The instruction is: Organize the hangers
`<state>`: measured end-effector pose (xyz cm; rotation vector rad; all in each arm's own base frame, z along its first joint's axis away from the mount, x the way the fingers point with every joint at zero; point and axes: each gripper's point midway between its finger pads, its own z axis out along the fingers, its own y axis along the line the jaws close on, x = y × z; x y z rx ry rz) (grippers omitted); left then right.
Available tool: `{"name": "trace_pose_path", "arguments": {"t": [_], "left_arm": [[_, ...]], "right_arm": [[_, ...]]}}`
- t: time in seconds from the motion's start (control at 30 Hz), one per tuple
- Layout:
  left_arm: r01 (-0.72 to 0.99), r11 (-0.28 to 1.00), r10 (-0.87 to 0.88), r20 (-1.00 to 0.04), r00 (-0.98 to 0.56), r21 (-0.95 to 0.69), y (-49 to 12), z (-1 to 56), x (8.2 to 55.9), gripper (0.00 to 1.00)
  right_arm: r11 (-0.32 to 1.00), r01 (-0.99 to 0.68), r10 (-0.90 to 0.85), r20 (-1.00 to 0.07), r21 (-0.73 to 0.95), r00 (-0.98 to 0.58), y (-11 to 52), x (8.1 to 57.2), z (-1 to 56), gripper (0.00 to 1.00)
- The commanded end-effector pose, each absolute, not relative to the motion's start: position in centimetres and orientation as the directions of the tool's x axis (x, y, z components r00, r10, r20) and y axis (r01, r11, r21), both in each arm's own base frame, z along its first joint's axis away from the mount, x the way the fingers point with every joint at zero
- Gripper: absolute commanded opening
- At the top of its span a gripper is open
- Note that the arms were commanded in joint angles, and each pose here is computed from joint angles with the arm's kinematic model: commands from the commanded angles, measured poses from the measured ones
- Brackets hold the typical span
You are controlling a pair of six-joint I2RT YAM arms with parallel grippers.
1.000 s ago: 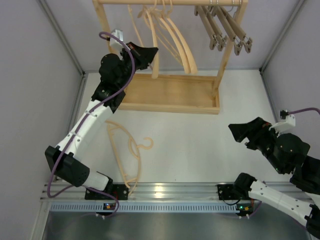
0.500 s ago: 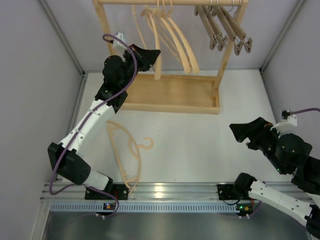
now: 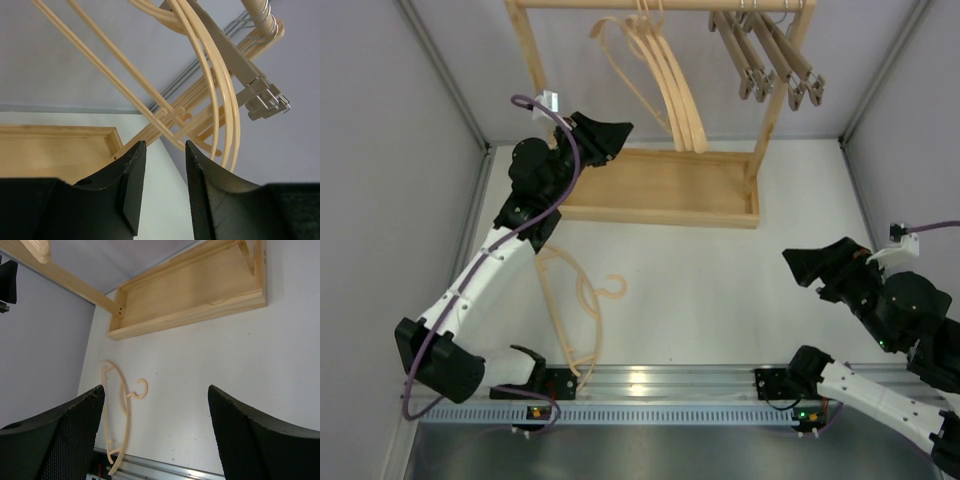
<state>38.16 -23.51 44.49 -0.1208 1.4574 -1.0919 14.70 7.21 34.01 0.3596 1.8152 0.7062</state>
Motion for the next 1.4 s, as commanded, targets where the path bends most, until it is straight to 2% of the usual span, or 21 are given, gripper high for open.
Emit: {"name": "trace_pose_path", "arguments": {"t": [0.0, 0.13, 0.27, 0.4, 0.57, 0.77, 0.93, 1.07, 1.37], "left_arm": [[0.56, 0.549, -0.636, -0.745, -0.202, -0.62, -22.1, 46.2, 34.8, 0.42], [0.48, 0.6, -0.605, -0.755, -0.251, -0.64, -20.1, 43.1, 31.9, 0.43], [0.277, 0.701, -0.555, -0.747, -0.367, -0.657, -17.4, 36.4, 29.7, 0.45], [0.074, 0.812, -0.449, -0.701, -0.554, -0.579, -15.7, 28.7, 26.5, 0.42], [-0.036, 0.892, -0.364, -0.668, -0.649, -0.45, -15.2, 23.7, 22.4, 0.45], [-0.058, 0.976, -0.173, -0.591, -0.788, -0.209, -16.4, 17.9, 16.6, 0.49], [-0.055, 0.993, -0.102, -0.531, -0.841, -0.104, -15.8, 14.7, 13.5, 0.52], [-0.044, 0.998, -0.064, -0.464, -0.883, -0.054, -15.0, 11.4, 10.7, 0.58], [-0.071, 0.997, -0.06, -0.393, -0.917, 0.015, -13.7, 7.6, 8.6, 0.61]], "right_arm": [[0.783, -0.093, 0.55, -0.753, 0.616, -0.361, 6.8, 14.3, 33.3, 0.81], [0.777, -0.095, 0.557, -0.75, 0.622, -0.358, 6.5, 14.1, 32.8, 0.81], [0.775, -0.098, 0.558, -0.749, 0.624, -0.357, 6.6, 14.1, 32.3, 0.81], [0.785, -0.106, 0.538, -0.757, 0.61, -0.371, 7.4, 14.5, 31.5, 0.81], [0.793, -0.108, 0.524, -0.762, 0.599, -0.38, 8.3, 15.1, 30.5, 0.82], [0.782, -0.124, 0.525, -0.753, 0.611, -0.397, 9.4, 15.3, 29.0, 0.82], [0.788, -0.123, 0.512, -0.754, 0.603, -0.412, 9.6, 15.3, 28.0, 0.82], [0.789, -0.125, 0.509, -0.755, 0.601, -0.414, 9.7, 15.3, 27.5, 0.82], [0.787, -0.127, 0.508, -0.751, 0.603, -0.421, 10.2, 15.5, 26.7, 0.83]]}}
